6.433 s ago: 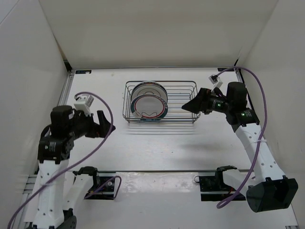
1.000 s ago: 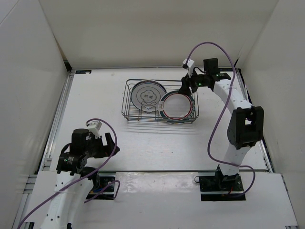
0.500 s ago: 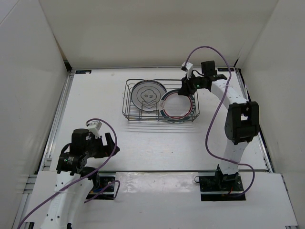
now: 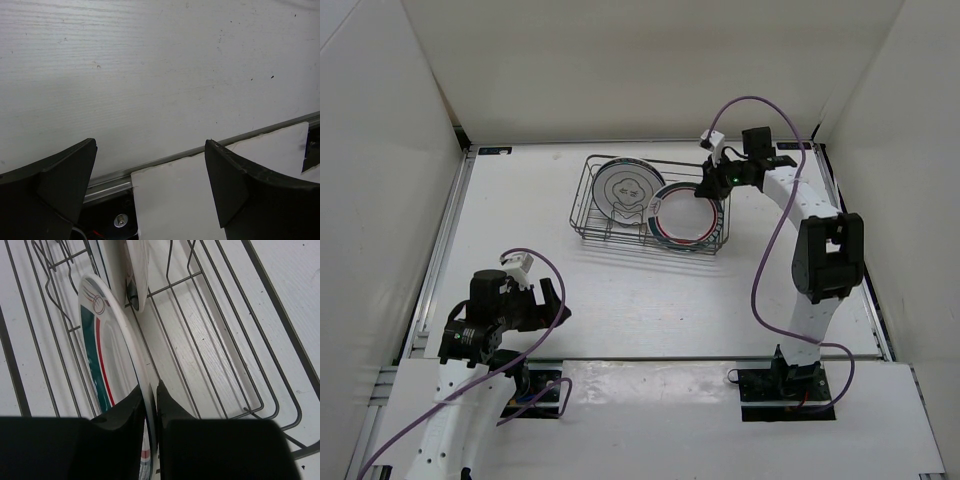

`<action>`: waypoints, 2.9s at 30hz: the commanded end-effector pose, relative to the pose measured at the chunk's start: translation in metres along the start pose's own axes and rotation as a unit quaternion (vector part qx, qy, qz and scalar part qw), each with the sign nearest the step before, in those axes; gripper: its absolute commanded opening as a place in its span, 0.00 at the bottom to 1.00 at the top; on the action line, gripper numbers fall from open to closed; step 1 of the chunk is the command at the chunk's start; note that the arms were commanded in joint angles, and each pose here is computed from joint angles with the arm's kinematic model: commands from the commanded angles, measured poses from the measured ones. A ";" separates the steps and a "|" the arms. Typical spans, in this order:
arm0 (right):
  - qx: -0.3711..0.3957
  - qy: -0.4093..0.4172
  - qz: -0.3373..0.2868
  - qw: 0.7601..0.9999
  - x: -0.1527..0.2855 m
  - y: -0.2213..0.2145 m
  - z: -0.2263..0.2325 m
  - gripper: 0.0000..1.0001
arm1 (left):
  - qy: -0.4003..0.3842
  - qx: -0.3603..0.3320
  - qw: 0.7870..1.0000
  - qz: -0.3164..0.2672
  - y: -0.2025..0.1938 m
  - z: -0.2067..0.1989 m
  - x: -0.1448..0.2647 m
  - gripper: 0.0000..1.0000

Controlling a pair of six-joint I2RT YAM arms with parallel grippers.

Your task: Unload the plates from the dish rack

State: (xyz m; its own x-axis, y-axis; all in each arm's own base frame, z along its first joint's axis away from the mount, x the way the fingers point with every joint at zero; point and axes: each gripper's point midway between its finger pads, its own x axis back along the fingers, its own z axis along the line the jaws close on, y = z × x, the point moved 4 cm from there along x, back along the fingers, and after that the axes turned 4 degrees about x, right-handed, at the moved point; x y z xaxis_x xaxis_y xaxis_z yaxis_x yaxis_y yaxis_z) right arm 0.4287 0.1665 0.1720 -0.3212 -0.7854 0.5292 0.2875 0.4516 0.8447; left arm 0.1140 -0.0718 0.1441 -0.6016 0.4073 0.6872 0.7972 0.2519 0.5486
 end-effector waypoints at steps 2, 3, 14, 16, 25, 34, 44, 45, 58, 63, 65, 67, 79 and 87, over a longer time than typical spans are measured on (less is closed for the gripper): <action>0.030 -0.035 -0.038 0.998 0.032 0.043 0.005 0.00 | -0.010 -0.003 1.000 -0.004 0.001 -0.001 -0.001 1.00; 0.035 -0.039 -0.040 0.998 0.036 0.046 0.007 0.00 | -0.010 -0.004 1.000 -0.004 0.001 -0.001 -0.002 1.00; 0.082 -0.064 -0.084 0.991 0.077 0.088 0.032 0.00 | -0.012 -0.004 1.000 -0.003 0.000 -0.002 -0.001 1.00; 0.089 -0.073 -0.098 0.988 0.083 0.097 0.036 0.00 | -0.013 -0.005 1.000 -0.005 0.001 -0.002 -0.002 1.00; 0.025 -0.077 -0.175 0.981 0.117 0.140 0.068 0.00 | -0.011 -0.003 1.000 -0.001 0.000 -0.001 -0.002 1.00; -0.102 0.027 -0.247 0.963 0.131 0.118 0.153 0.00 | -0.013 -0.003 1.000 -0.002 -0.001 -0.002 -0.001 1.00; -0.260 0.063 -0.163 0.950 0.109 -0.019 0.225 0.00 | -0.023 -0.006 1.000 0.002 -0.001 -0.005 -0.002 1.00; -0.278 0.055 -0.149 0.947 0.105 -0.035 0.227 0.00 | -0.022 -0.004 1.000 0.004 -0.001 -0.004 -0.002 1.00; -0.405 0.034 -0.148 0.902 0.074 -0.122 0.244 0.00 | -0.016 -0.001 1.000 0.010 -0.001 -0.002 -0.004 1.00; -0.431 0.026 -0.126 0.893 0.066 -0.145 0.247 0.00 | -0.015 0.000 1.000 0.011 -0.001 -0.002 -0.004 1.00; -0.435 0.014 -0.116 0.893 0.065 -0.152 0.247 0.00 | -0.015 0.000 1.000 0.012 0.000 -0.003 -0.004 1.00; -0.438 0.006 -0.106 0.893 0.064 -0.160 0.248 0.00 | -0.014 0.002 1.000 0.013 0.000 -0.002 -0.005 1.00; -0.472 -0.033 -0.089 0.877 0.054 -0.186 0.244 0.01 | -0.011 0.002 1.000 0.018 -0.001 -0.001 -0.005 1.00; -0.475 -0.068 -0.049 0.876 0.057 -0.197 0.240 0.32 | -0.011 0.003 1.000 0.018 -0.001 -0.002 -0.005 1.00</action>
State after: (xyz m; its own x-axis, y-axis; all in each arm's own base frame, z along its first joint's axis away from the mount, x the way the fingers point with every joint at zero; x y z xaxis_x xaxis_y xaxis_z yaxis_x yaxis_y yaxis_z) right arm 0.1294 0.1362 0.0477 -0.4532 -0.7293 0.5126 0.8688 -0.2326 0.4371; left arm 0.1135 -0.0749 0.1392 -0.5645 0.4267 0.7066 0.8242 0.2449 0.5105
